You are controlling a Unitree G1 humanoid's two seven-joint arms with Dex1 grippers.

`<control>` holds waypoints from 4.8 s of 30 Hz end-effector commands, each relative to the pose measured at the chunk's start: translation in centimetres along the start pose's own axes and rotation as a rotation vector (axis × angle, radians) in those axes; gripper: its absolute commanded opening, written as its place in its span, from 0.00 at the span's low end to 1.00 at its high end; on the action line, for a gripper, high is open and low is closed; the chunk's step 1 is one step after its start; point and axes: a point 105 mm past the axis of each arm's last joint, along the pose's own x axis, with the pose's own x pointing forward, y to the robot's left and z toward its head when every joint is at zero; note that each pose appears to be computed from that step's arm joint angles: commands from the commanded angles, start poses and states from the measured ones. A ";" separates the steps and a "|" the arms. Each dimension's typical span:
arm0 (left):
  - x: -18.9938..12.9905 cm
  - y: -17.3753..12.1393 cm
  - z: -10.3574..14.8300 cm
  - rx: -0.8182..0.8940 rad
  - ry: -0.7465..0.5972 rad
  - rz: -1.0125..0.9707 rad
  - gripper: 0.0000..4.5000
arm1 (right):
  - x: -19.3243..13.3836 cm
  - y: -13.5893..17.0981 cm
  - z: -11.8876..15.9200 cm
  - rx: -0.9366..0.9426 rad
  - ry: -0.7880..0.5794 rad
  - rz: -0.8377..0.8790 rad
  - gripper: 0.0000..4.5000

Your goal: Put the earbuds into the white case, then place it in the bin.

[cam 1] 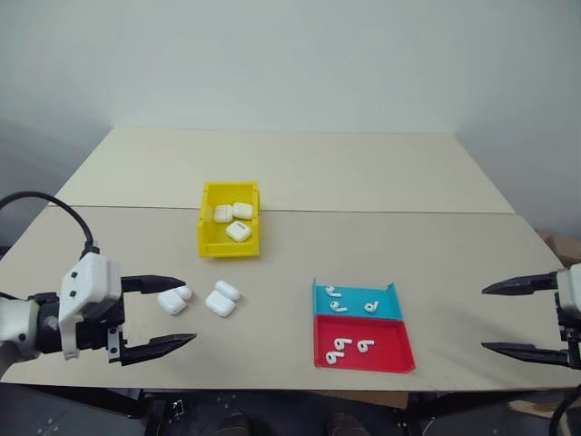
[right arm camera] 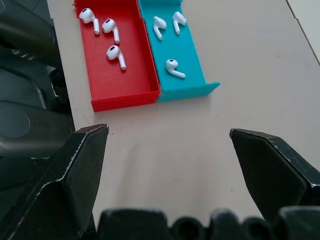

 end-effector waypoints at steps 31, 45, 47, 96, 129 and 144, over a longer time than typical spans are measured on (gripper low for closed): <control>-1.5 6.8 -4.5 -0.188 0.745 0.414 1.00 | 0.2 -1.3 -0.5 0.091 0.196 -0.091 1.00; 0.9 9.8 -5.4 -0.324 0.870 0.274 1.00 | 1.3 -1.3 -1.9 0.136 0.214 -0.173 1.00; 1.2 10.0 -5.8 -0.336 0.885 0.273 1.00 | 1.3 -1.3 -1.9 0.139 0.212 -0.183 1.00; 4.0 8.4 -2.6 -0.144 0.643 0.185 0.61 | 1.1 -1.6 -2.4 0.149 0.253 -0.244 1.00; 9.8 -1.7 0.8 0.057 -0.601 -0.187 0.61 | 10.9 4.3 4.8 -0.296 0.416 0.282 0.82; 9.7 -2.1 1.0 0.063 -0.587 -0.166 0.61 | 15.5 3.7 4.9 -0.432 0.447 0.319 0.60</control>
